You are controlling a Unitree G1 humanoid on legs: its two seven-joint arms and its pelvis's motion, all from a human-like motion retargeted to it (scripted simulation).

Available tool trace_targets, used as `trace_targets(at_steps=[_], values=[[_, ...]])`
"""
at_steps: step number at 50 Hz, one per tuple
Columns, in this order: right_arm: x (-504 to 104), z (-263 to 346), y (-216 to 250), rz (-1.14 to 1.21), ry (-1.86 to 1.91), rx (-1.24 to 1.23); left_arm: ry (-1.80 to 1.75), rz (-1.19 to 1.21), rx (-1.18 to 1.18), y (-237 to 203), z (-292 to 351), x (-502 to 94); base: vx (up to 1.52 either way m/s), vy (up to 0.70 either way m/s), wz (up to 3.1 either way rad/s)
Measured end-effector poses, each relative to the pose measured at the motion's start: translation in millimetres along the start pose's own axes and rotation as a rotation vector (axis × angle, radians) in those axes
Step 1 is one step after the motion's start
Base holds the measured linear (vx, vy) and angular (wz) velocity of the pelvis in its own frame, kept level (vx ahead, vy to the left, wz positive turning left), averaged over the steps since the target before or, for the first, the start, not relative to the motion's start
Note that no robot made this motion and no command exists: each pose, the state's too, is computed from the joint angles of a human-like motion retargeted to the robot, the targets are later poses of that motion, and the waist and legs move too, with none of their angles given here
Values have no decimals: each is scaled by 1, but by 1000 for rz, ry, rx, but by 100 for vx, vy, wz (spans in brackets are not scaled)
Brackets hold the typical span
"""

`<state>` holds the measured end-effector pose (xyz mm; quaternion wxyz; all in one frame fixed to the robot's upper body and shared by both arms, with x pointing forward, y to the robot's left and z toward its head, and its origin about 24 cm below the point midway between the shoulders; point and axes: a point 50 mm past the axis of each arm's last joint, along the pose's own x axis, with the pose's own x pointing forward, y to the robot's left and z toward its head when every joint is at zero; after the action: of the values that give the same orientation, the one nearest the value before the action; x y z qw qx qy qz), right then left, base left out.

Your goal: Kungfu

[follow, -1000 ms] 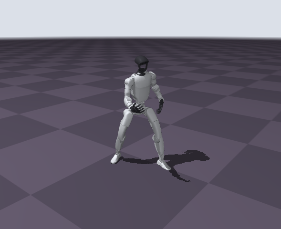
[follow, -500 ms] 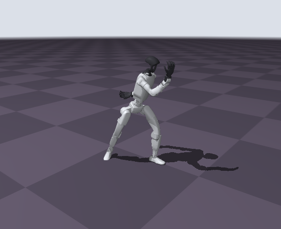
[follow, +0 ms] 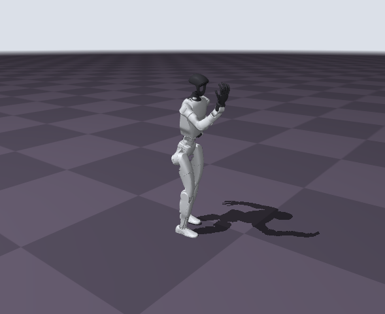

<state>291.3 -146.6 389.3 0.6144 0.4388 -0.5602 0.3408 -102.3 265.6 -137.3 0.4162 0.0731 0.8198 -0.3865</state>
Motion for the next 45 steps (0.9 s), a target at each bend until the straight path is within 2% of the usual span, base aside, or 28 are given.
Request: trace_targets(at_steps=[8,14,22,34,40,45], values=[[-32,8,-30,-183,46,-73,33,2,49,-12,3,11,56,-30,29],[-52,9,-34,-232,35,-131,-63,-60,29,-34,25,27,39,-24,90],[-55,24,-35,-237,-15,-170,-19,-97,34,-53,13,39,43,-28,18],[-46,42,-33,-196,-48,-277,70,-217,-228,-118,-50,64,50,-16,-26],[-55,46,-42,-230,-41,-361,60,-83,-441,-138,-66,72,84,-6,10],[-88,50,-69,-354,37,-494,22,48,-597,-122,-70,66,95,-6,-9]])
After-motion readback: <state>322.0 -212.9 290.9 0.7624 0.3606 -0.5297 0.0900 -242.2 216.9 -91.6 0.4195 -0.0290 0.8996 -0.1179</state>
